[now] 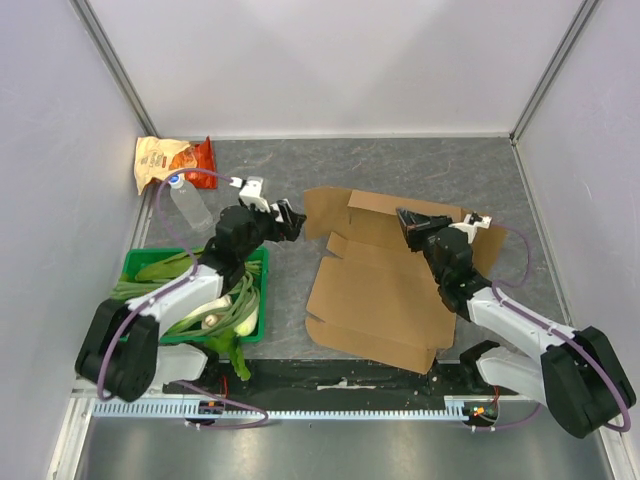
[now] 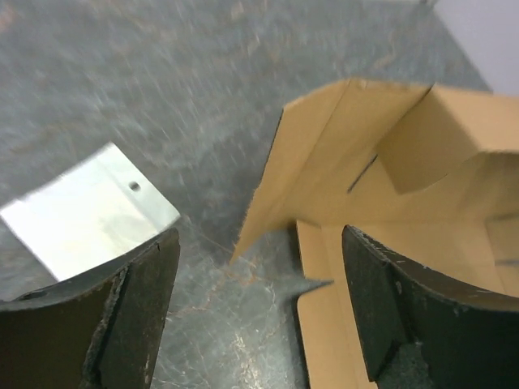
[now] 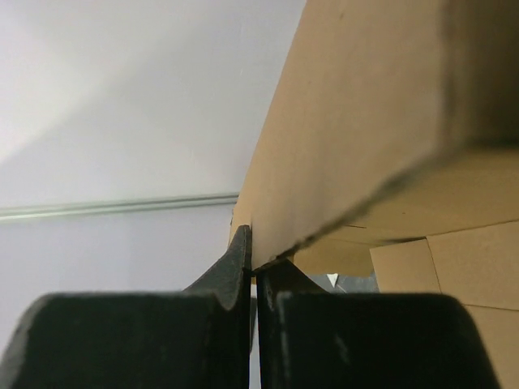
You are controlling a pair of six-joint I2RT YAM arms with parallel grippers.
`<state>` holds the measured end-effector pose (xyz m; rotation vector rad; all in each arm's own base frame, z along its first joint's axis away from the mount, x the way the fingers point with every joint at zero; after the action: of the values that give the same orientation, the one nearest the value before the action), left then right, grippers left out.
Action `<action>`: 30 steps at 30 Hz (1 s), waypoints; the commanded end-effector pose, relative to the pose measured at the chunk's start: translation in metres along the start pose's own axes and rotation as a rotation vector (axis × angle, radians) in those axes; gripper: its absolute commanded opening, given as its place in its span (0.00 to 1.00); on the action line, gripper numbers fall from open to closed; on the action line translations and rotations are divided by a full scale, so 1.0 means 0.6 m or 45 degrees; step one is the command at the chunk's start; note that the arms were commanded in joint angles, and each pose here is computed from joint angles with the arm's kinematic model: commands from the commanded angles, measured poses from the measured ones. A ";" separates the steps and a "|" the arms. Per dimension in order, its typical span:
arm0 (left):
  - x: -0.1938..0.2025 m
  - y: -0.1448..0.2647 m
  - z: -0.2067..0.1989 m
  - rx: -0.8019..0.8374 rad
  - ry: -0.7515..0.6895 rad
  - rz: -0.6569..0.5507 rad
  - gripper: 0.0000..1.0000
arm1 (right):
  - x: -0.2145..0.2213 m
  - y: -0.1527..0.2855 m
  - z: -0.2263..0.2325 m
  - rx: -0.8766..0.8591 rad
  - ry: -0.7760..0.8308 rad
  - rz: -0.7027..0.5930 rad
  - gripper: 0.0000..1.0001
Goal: Fold the paper box
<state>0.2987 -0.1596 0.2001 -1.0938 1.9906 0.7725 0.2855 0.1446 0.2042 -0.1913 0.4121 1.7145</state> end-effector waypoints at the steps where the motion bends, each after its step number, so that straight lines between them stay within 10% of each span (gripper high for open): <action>1: -0.001 -0.050 -0.027 0.182 -0.028 0.077 0.88 | -0.012 -0.001 0.059 -0.174 0.153 0.014 0.00; 13: 0.029 -0.133 0.020 0.111 -0.258 0.157 0.61 | -0.014 -0.024 0.058 -0.195 0.124 0.052 0.00; 23: 0.031 -0.114 -0.027 0.192 -0.008 0.293 0.05 | -0.006 -0.030 0.048 -0.199 0.105 0.077 0.00; 30: 0.066 -0.085 -0.085 0.265 0.013 0.339 0.02 | -0.009 -0.024 0.042 -0.182 0.088 0.062 0.00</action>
<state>0.3331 -0.2161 0.1633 -0.7434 2.1582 0.8002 0.3054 0.1497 0.2113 -0.3037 0.4023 1.7855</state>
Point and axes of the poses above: each gripper's point midway between its finger pads, its own y axis back along the fingers, its own z axis along the line the jaws close on, x = y × z, the point moved 6 cm from there along y, back along the fingers, and after that the axes turned 15 degrees about y, right-handed, at the moved point
